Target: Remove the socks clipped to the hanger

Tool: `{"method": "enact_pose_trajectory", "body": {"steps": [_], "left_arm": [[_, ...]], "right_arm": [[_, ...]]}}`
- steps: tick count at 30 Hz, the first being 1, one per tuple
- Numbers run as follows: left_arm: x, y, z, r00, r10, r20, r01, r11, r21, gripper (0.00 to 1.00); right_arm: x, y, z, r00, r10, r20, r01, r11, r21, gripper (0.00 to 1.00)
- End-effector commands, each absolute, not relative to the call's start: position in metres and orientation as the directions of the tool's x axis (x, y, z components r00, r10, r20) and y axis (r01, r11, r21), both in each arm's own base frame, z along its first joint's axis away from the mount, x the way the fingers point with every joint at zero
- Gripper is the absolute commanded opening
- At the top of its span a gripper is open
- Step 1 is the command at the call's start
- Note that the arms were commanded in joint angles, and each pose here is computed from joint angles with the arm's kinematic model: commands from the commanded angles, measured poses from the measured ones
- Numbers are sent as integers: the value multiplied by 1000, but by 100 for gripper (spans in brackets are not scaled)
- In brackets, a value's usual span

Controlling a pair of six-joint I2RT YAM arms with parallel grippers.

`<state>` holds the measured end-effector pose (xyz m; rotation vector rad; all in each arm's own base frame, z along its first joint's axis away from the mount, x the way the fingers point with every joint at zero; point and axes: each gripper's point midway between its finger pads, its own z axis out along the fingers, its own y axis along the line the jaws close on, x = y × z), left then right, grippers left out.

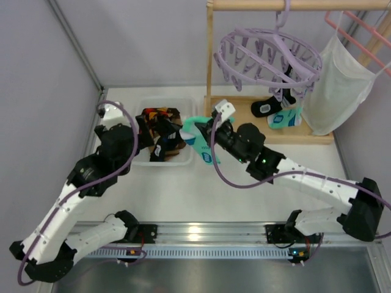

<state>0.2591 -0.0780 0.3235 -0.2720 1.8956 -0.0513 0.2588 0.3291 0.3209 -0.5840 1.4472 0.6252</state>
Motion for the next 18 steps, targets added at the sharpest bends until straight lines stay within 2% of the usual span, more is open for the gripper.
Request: {"method": "enact_pose_trajectory", "body": {"steps": [1, 3, 4, 5, 7, 8, 10, 11, 13, 18], "left_arm": [[221, -32, 365, -202, -228, -952, -194, 962, -189, 98], [211, -25, 372, -181, -210, -961, -163, 970, -181, 98], [203, -19, 376, -156, -224, -962, -155, 967, -200, 98], [200, -12, 376, -137, -231, -963, -181, 962, -205, 98], [194, 0, 368, -107, -257, -961, -222, 948, -229, 98], [192, 5, 364, -98, -260, -961, -244, 942, -230, 98], [192, 8, 354, -93, -263, -960, -262, 937, -232, 98], [193, 5, 350, -100, -261, -960, -255, 939, -229, 98], [197, -2, 340, -128, -261, -957, -243, 944, -225, 98], [207, -14, 313, -186, -245, -952, -244, 950, -196, 98]], "right_arm": [[283, 360, 383, 101, 124, -987, -767, 642, 2, 0], [296, 393, 362, 79, 38, -996, -812, 582, -42, 0], [302, 403, 391, 139, 45, -989, -817, 569, -88, 0], [313, 426, 364, 107, -11, -994, -836, 540, -96, 0], [330, 443, 366, 128, -36, -991, -833, 539, -127, 0], [344, 459, 333, 94, -85, -992, -834, 538, -125, 0], [358, 476, 316, 61, -108, -992, -833, 542, -110, 0], [369, 490, 275, 5, -156, -988, -836, 541, -89, 0], [377, 507, 231, -82, -169, -982, -842, 539, -22, 0], [382, 527, 166, -292, -106, -951, -801, 570, 182, 0]]}}
